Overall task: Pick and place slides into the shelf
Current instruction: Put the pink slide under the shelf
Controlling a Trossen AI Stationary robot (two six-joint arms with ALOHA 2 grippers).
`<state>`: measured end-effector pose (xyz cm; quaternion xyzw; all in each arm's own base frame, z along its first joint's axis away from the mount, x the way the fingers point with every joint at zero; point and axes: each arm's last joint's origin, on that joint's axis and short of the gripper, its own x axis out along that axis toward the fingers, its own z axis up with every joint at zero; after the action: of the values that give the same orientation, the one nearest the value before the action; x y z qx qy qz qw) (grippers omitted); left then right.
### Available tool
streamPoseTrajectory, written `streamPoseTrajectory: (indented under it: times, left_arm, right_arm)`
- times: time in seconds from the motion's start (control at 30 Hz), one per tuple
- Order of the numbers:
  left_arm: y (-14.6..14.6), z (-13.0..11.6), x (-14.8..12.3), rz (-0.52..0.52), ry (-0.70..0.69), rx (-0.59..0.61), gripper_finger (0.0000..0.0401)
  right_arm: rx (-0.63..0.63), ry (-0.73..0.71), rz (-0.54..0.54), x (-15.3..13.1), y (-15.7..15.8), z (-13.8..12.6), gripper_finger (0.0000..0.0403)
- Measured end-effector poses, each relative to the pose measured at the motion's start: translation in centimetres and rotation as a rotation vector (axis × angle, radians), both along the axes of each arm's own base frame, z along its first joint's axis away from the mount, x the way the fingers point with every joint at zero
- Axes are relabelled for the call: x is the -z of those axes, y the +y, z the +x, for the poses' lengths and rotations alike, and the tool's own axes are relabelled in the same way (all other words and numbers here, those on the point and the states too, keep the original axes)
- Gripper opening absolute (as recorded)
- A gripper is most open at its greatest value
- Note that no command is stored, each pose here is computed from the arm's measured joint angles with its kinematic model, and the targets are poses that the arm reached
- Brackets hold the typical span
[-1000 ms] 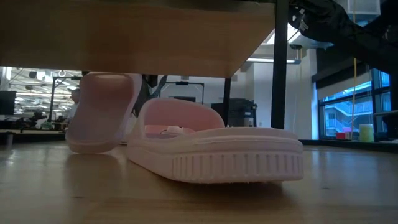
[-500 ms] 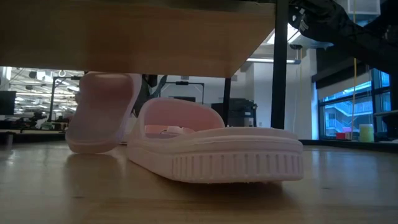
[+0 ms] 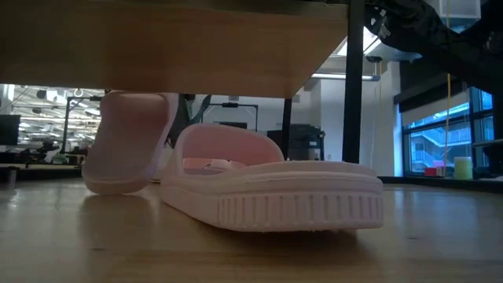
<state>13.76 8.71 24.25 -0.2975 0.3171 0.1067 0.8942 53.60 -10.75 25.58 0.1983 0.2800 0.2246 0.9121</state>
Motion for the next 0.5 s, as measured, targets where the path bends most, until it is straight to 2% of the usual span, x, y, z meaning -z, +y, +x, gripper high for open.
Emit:
streamPoseTrajectory:
  times: [0.3,0.5]
  left_arm:
    - [-0.1,-0.1,0.1,-0.014,0.012,0.002,0.0033]
    - [-0.3,0.1,0.1,-0.023,0.012,-0.003,0.0033]
  right_arm:
    - [0.026,-0.034,0.027,-3.5,-1.8,-1.8,0.0208]
    - [0.062,-0.022,0.005,-6.6,-3.7,-4.4,0.0253]
